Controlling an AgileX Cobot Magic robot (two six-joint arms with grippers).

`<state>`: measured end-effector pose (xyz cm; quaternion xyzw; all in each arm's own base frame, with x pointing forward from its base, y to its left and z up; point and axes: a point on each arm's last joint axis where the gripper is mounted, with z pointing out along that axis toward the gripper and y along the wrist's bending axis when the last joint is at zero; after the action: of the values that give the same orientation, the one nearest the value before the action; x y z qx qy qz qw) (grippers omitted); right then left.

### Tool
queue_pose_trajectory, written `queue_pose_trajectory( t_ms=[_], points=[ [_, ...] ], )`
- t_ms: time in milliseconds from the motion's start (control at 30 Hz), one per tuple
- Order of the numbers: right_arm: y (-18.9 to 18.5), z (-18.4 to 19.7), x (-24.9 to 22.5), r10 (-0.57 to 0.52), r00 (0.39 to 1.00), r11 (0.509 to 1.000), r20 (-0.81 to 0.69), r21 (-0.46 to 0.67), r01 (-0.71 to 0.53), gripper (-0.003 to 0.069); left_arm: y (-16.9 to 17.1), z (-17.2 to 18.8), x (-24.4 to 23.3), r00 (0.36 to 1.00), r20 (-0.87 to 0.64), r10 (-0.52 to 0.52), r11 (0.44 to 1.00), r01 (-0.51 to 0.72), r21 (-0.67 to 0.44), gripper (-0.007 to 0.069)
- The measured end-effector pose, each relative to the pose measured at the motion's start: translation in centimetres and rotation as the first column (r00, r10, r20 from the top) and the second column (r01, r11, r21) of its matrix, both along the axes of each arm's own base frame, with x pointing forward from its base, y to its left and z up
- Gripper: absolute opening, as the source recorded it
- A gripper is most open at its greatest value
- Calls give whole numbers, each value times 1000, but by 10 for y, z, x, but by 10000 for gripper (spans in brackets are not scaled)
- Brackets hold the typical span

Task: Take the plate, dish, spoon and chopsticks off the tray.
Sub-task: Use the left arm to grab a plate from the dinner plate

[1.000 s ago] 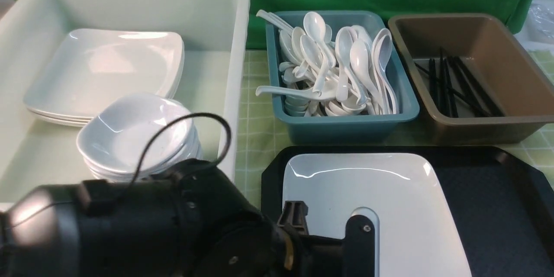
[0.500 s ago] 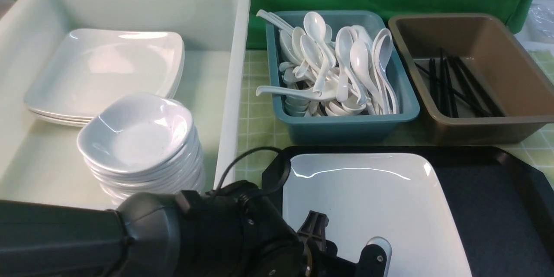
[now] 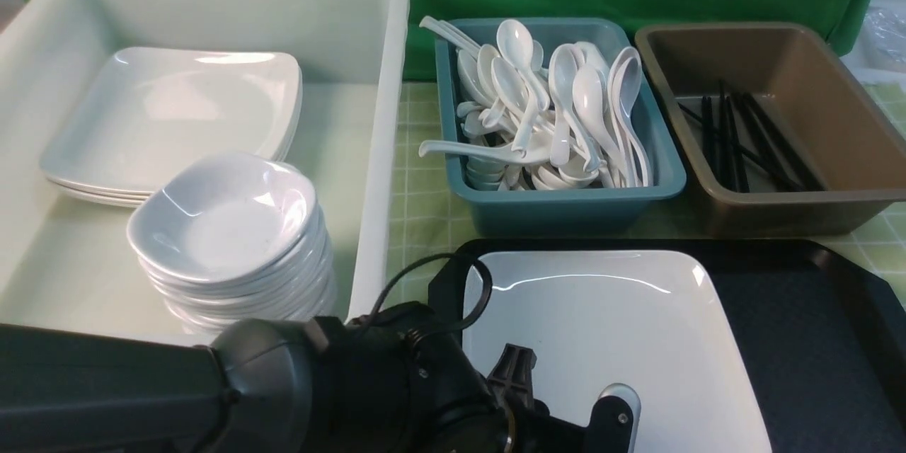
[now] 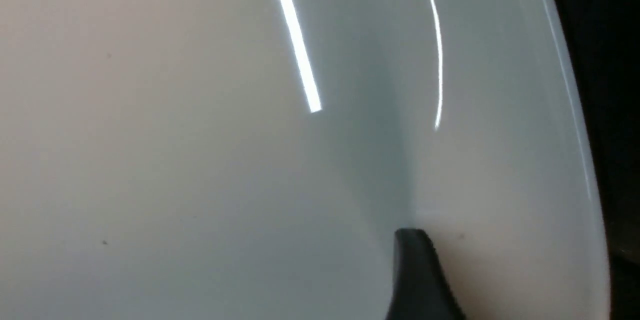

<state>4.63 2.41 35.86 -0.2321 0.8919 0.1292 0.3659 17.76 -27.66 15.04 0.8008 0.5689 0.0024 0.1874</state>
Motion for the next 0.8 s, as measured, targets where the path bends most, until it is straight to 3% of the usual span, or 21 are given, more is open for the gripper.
queue_pose_trajectory(
  t_ms=[67, 267, 333, 433, 567, 800],
  points=[
    [0, 0, 0, -1, 1000, 1000, 0, 0, 1, 108, -1, 0, 0, 1000, 13, -5, 1000, 5, -4, 241],
    [0, 0, 0, -2, 1000, 1000, -5, 4, 2, 113, -6, 6, -3, 1000, 5, 14, 1000, -14, 12, 225],
    [0, 0, -1, -4, 1000, 1000, -9, 6, 4, 116, -7, 16, -10, 999, -12, 34, 999, -33, 23, 185],
    [0, 0, -1, -3, 1000, 1000, -9, 6, 3, 119, -9, 43, -26, 999, -9, 40, 999, -40, -6, 130],
    [0, 0, 0, -5, 1000, 1000, -6, 4, 5, 125, -10, 106, -50, 999, 50, 20, 988, -13, -153, 33],
    [-4, 9, 1, -27, 999, 1000, 34, 15, 26, 127, 10, 151, -62, 997, 70, 38, 971, -21, -238, 28]
  ],
)
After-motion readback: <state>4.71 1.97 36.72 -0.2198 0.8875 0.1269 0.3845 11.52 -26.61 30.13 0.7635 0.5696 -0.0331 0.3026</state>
